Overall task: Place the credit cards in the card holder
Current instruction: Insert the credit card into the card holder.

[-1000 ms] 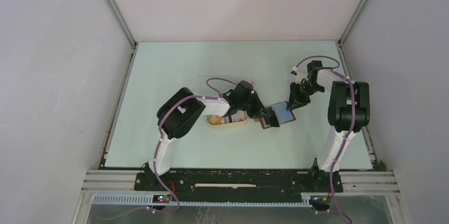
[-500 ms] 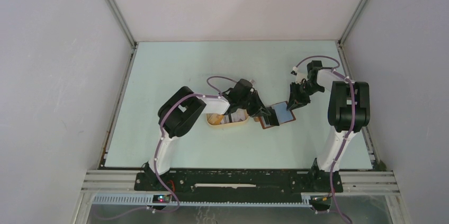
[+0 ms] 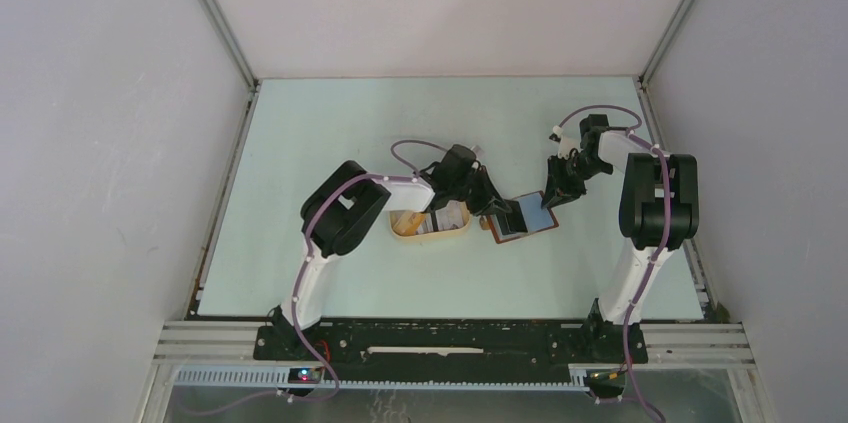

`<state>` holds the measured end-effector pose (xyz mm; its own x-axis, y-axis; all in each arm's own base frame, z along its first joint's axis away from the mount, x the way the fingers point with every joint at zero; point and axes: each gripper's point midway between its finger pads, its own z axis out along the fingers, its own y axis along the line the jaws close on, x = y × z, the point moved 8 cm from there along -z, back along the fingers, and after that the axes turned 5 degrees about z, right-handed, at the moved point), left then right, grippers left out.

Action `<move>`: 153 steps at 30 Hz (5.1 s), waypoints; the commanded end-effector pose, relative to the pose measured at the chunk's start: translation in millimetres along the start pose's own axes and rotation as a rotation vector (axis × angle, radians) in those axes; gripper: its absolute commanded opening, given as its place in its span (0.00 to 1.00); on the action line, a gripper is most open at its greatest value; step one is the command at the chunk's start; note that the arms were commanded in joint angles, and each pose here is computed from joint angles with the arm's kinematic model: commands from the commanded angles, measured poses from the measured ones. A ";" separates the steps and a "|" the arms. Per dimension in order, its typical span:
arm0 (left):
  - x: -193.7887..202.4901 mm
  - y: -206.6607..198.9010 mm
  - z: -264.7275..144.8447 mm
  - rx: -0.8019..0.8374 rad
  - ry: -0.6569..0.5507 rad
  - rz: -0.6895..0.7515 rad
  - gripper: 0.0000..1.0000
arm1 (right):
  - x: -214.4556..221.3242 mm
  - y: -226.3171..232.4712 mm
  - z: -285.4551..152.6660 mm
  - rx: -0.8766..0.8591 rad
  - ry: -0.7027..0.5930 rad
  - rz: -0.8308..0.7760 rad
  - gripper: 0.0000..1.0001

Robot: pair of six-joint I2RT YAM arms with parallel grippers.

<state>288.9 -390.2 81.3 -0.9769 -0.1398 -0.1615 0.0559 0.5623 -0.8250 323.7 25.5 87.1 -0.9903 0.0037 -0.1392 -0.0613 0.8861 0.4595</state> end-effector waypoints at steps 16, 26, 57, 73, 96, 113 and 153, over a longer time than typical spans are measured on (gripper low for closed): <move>-15.8 5.2 11.3 -0.036 -0.088 0.027 0.00 | -2.3 -6.9 7.2 0.052 -0.021 -0.028 0.29; -6.2 -0.3 17.0 -0.004 -0.114 0.000 0.00 | -2.1 -6.3 7.6 0.051 -0.020 -0.029 0.30; 3.0 5.4 26.2 -0.013 -0.050 -0.012 0.16 | 25.6 81.5 -51.5 -0.376 -0.169 -0.567 0.03; 2.9 4.9 28.6 0.011 -0.030 -0.042 0.20 | 53.4 100.4 -21.3 -0.365 -0.242 -0.742 0.01; 1.4 6.2 29.1 0.013 -0.030 -0.052 0.22 | 44.7 89.0 17.5 -0.145 -0.158 -0.174 0.00; 1.1 6.5 28.7 0.015 -0.029 -0.054 0.25 | 40.4 73.1 20.6 0.046 -0.197 -0.126 0.00; -16.7 -22.7 0.9 -0.054 -0.108 0.164 0.10 | 6.0 24.1 -38.1 -0.097 -0.255 -0.131 0.04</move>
<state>294.6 -398.5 78.2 -0.9522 -0.1396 -0.2717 0.1319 0.6143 -0.7779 306.5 34.2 132.6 -0.8998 0.0449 -0.4340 -0.2150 0.8200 0.5305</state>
